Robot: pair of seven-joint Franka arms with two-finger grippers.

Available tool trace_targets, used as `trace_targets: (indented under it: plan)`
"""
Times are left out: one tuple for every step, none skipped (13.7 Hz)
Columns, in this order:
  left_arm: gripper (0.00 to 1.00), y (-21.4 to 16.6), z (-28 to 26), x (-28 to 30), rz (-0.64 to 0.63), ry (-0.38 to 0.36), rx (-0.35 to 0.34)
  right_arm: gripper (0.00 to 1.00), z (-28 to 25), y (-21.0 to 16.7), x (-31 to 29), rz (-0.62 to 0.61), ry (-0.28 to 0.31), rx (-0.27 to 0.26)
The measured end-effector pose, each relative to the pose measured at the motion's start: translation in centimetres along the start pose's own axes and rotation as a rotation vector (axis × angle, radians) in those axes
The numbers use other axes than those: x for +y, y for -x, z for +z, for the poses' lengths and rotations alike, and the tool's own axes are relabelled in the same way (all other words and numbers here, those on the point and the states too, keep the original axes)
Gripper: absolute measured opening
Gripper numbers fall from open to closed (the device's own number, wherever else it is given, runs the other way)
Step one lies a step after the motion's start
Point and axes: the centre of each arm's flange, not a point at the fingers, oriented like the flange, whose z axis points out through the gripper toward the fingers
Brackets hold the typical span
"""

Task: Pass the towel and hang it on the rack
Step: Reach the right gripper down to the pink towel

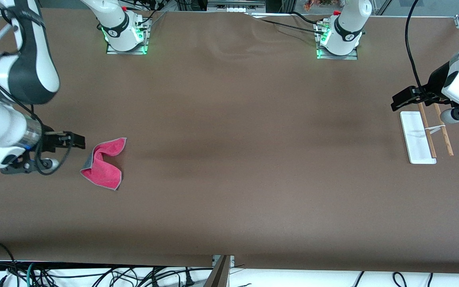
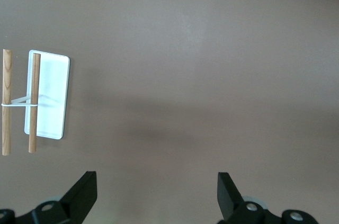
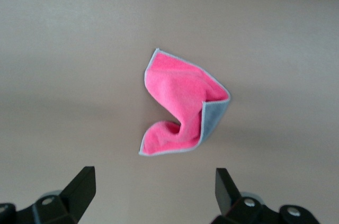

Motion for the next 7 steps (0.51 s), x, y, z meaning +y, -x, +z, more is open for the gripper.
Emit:
trace_targets:
  plan:
    - [1.00,0.0,0.0,0.0,0.000,0.000,0.000,1.00,1.9,-0.8,0.1,0.000,-0.002,-0.006]
    - [1.00,0.0,0.0,0.0,0.000,0.000,0.000,1.00,3.8,-1.4,0.1,0.000,-0.003,-0.013]
    - [1.00,0.0,0.0,0.0,0.000,0.000,0.000,1.00,5.7,-2.1,0.1,0.000,-0.005,-0.019]
    - [1.00,0.0,0.0,0.0,0.000,0.000,0.000,1.00,7.5,-2.6,0.2,-0.001,-0.007,-0.025]
    - [1.00,0.0,0.0,0.0,0.001,0.000,0.000,1.00,9.2,-3.1,0.2,-0.001,-0.008,-0.030]
    - [1.00,0.0,0.0,0.0,0.001,0.000,0.000,1.00,10.7,-3.4,0.2,-0.001,-0.009,-0.032]
    - [1.00,0.0,0.0,0.0,0.001,0.000,0.000,1.00,12.1,-3.8,0.2,-0.001,-0.011,-0.034]
